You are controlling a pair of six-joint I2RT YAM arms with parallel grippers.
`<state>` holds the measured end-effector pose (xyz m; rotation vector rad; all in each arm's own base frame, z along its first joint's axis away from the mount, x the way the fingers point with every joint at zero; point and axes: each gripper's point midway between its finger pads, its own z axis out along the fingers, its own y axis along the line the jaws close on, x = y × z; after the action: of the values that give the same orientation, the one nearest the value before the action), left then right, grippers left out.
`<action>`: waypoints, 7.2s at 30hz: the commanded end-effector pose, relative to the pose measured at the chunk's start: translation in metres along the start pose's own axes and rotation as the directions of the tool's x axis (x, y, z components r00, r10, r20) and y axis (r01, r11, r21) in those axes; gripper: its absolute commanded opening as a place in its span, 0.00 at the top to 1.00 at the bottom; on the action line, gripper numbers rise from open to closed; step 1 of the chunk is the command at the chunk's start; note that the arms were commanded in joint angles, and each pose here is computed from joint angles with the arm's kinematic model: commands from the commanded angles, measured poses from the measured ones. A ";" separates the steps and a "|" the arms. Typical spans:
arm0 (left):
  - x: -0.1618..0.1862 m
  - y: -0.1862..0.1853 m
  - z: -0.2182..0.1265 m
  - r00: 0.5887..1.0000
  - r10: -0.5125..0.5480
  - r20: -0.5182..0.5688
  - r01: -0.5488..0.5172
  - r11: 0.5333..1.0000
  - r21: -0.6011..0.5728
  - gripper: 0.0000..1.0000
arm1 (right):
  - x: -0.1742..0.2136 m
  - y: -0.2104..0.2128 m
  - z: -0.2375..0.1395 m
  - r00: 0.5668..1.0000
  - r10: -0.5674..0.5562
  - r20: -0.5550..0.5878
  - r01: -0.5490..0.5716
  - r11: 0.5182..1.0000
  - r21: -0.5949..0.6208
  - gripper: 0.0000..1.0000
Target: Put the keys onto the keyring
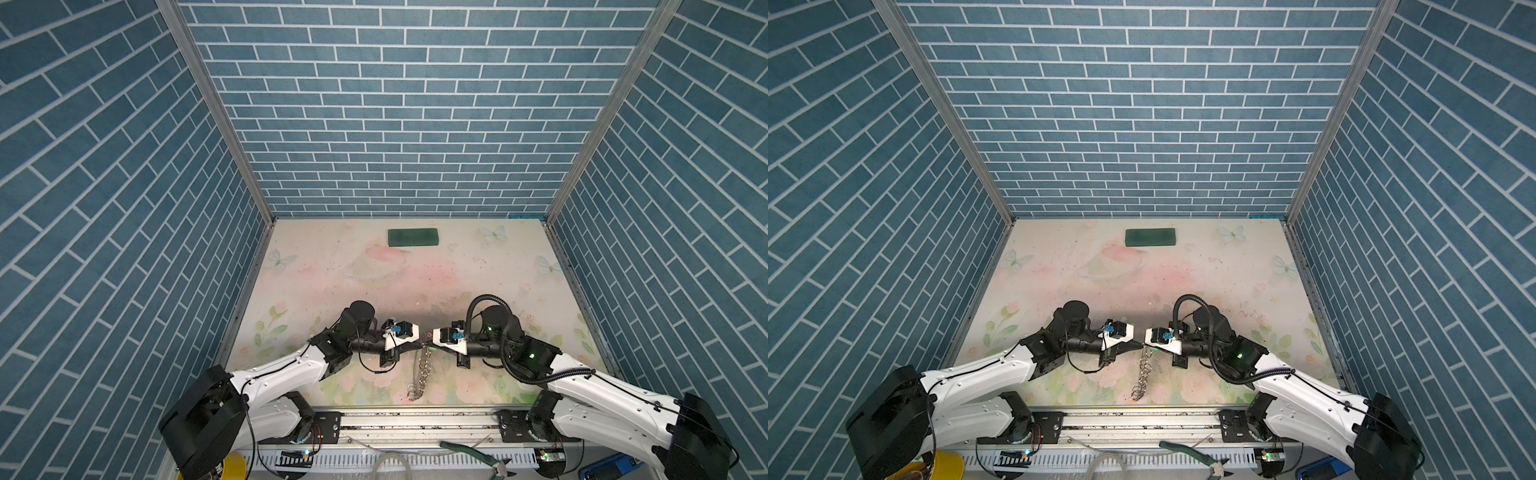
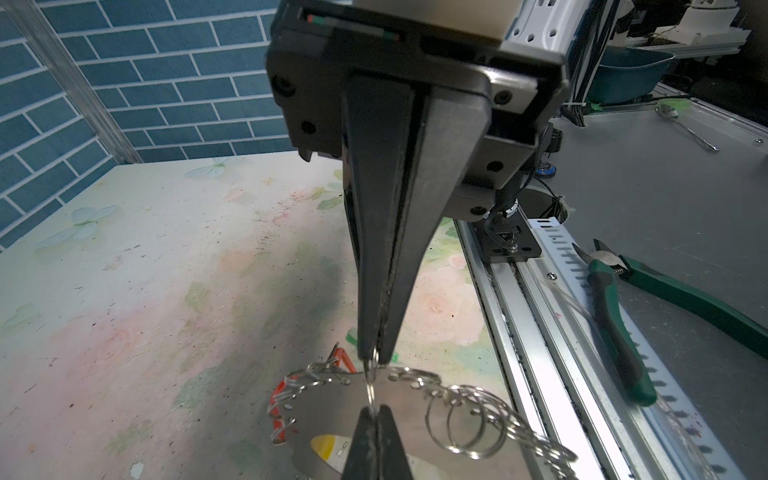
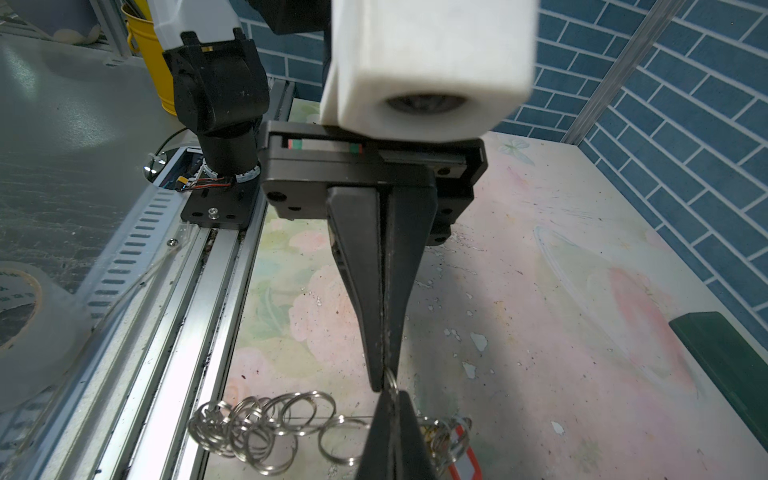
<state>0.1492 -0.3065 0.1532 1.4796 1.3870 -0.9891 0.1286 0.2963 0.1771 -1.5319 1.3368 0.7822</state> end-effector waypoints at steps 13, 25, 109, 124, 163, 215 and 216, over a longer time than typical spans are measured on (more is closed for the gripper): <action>0.004 -0.024 0.008 0.999 -0.020 -0.037 0.024 0.993 0.118 1.00 | -0.023 -0.028 0.006 0.996 -0.090 0.017 0.088 0.990 0.109 1.00; 0.008 -0.026 0.011 0.998 -0.016 -0.061 0.023 0.992 0.122 1.00 | -0.037 -0.022 0.003 0.991 -0.103 0.083 0.095 0.991 0.089 1.00; 0.014 0.011 0.002 0.996 -0.046 -0.079 0.039 0.996 -0.080 1.00 | -0.018 -0.021 -0.031 0.999 0.008 -0.049 0.002 0.981 0.195 1.00; 0.006 0.009 -0.002 0.999 -0.029 -0.022 0.027 0.997 -0.066 1.00 | -0.025 -0.004 -0.016 1.000 0.001 -0.006 0.000 0.997 0.078 1.00; 0.002 -0.006 0.002 0.998 -0.056 -0.005 0.056 0.998 0.041 1.00 | -0.031 0.001 -0.007 0.999 0.003 0.037 -0.004 1.000 0.018 1.00; 0.012 0.011 0.000 0.997 -0.045 -0.062 0.040 0.996 -0.073 1.00 | -0.012 -0.003 -0.020 0.998 0.043 -0.045 -0.038 0.994 0.107 1.00; 0.011 0.012 0.000 0.997 -0.042 -0.059 0.037 0.996 -0.081 1.00 | -0.011 -0.002 -0.019 0.998 0.044 -0.052 -0.039 0.994 0.104 1.00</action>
<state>0.1594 -0.3081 0.1510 1.4381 1.4419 -0.9375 0.1321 0.2830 0.2035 -1.4352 1.4004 0.6657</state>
